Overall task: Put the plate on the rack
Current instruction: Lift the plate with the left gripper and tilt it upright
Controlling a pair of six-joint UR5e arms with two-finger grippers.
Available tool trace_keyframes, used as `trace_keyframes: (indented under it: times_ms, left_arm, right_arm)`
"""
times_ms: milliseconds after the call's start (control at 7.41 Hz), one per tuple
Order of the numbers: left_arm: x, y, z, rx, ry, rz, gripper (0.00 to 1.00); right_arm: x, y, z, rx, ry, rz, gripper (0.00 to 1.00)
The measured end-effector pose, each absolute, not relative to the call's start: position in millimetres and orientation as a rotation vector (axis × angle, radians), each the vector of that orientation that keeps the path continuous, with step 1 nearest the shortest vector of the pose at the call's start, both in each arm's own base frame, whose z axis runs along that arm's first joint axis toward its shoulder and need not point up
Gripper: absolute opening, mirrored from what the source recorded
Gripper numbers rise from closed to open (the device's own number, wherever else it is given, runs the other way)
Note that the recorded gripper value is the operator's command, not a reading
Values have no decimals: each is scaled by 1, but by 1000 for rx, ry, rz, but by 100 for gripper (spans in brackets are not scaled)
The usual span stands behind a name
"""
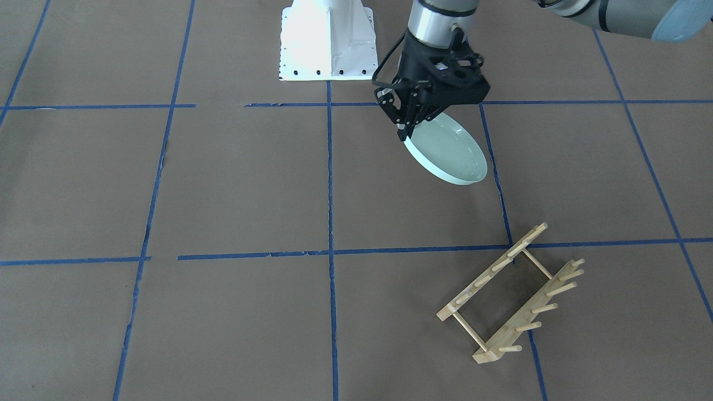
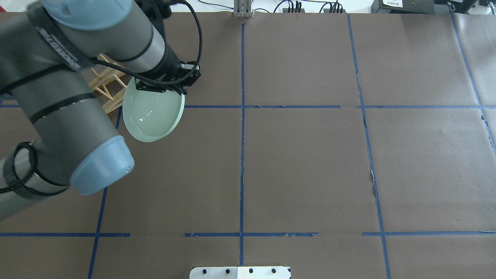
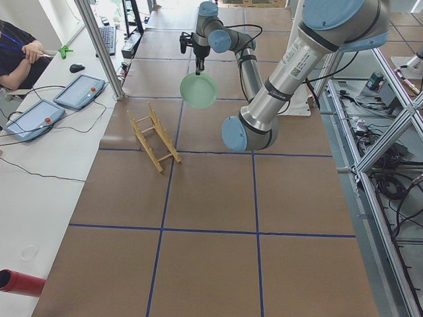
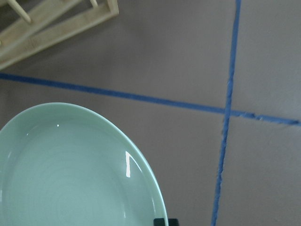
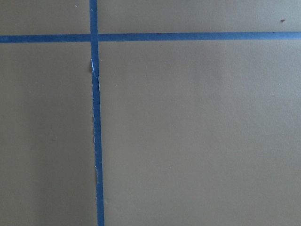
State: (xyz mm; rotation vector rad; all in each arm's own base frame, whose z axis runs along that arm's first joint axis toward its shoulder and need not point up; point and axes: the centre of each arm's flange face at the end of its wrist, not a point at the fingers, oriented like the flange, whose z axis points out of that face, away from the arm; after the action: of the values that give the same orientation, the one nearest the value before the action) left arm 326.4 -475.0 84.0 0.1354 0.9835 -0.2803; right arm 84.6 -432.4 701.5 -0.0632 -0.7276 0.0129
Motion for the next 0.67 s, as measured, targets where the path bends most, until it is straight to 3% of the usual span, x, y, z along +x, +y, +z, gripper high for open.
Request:
trace_keyframes:
  times_ms: [405,675]
  left_arm:
    - [197,-473,46,278,1178,-368,0]
    - [173,-463,74,360,1364,-463,0]
  right_arm:
    - [85,-432,701,-63,-728,13,100]
    - [85,-432,701,-63,-728,13,100]
